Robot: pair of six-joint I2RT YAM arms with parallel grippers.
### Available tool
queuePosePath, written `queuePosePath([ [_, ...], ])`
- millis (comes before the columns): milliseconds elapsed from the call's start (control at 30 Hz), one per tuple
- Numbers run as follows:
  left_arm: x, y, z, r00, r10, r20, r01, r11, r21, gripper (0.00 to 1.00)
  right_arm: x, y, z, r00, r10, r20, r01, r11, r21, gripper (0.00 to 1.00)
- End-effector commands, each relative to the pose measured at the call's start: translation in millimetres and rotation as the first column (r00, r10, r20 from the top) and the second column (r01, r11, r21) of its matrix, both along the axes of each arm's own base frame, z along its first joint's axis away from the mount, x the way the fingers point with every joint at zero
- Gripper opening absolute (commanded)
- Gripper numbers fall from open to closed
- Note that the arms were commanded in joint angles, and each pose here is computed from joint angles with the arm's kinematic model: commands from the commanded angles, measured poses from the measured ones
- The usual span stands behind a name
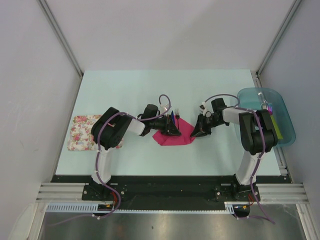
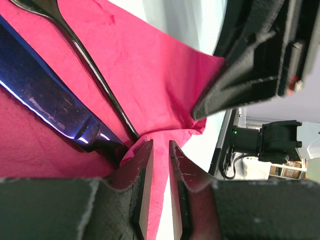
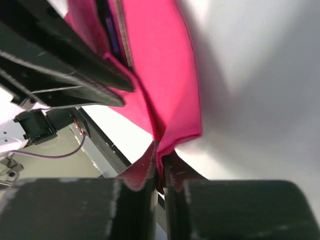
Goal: Place the utensils on the paper napkin and roll it up
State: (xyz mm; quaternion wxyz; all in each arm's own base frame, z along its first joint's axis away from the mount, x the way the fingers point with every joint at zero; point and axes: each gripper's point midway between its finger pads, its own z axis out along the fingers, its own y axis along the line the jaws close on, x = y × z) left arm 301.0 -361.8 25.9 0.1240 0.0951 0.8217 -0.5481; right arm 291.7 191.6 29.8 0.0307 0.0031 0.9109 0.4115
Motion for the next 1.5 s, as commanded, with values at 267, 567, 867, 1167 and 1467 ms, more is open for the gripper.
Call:
queuePosePath([
  [267,12,-4,4,0.998,0.000,0.061,0.000,1.000,-0.001,0.21,5,38,23,0.996,0.059,0.066,-0.061,0.998,0.034,0.00],
  [567,5,-2,44,0.993,-0.026,0.116,0.032,0.998,-0.052,0.27,11,48,12,0.999,0.046,0.021,-0.047,0.998,0.041,0.00],
  [867,-21,21,52,0.996,-0.046,0.074,0.048,0.998,-0.030,0.31,13,58,18,0.998,0.054,0.030,-0.055,0.997,0.058,0.00],
  [1167,-27,39,34,0.999,-0.022,0.034,0.021,0.999,0.034,0.31,8,67,21,0.997,0.070,0.028,-0.072,0.995,0.067,0.00],
  [1467,-24,47,32,0.999,0.001,0.039,-0.003,0.999,0.046,0.28,7,71,21,0.996,0.084,0.034,-0.086,0.994,0.062,0.00],
])
